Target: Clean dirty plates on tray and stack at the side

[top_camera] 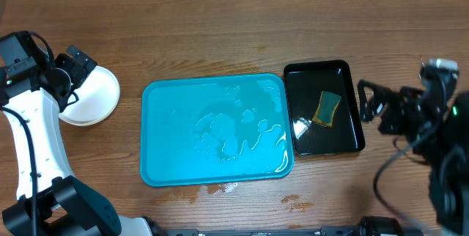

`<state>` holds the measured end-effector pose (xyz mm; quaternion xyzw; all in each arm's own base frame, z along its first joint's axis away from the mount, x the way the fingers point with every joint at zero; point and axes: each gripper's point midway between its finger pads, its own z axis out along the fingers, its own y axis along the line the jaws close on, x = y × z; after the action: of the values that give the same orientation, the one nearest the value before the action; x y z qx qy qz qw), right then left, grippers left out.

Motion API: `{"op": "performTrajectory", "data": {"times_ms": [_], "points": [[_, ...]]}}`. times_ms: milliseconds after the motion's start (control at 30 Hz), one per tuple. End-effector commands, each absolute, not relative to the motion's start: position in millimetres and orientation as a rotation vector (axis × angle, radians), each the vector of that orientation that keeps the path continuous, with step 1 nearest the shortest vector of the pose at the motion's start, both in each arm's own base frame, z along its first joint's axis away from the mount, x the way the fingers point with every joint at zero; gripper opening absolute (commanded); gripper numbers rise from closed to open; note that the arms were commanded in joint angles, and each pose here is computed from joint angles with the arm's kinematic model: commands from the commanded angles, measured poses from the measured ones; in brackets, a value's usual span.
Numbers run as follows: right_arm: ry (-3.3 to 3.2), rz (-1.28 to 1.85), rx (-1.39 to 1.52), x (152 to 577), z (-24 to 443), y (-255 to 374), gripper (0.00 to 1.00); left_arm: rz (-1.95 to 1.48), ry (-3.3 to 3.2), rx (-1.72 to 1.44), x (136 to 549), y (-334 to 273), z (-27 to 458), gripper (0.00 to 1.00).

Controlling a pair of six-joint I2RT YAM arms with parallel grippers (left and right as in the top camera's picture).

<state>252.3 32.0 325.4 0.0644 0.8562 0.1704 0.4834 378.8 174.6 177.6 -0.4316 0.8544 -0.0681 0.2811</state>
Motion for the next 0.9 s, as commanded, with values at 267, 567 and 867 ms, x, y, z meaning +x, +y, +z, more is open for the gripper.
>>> {"op": "performTrajectory", "data": {"times_ms": [267,567,867], "points": [[1.630,0.205,-0.055,214.2,345.0,25.6,1.00,-0.195,2.291,-1.126,382.9,170.7,182.4,1.00],[1.171,0.144,-0.150,198.6,358.8,30.1,1.00,-0.195,2.291,-1.126,382.9,170.7,182.4,1.00],[1.153,0.181,-0.177,210.2,306.9,38.6,1.00,-0.195,2.291,-1.126,382.9,170.7,182.4,1.00]]}}
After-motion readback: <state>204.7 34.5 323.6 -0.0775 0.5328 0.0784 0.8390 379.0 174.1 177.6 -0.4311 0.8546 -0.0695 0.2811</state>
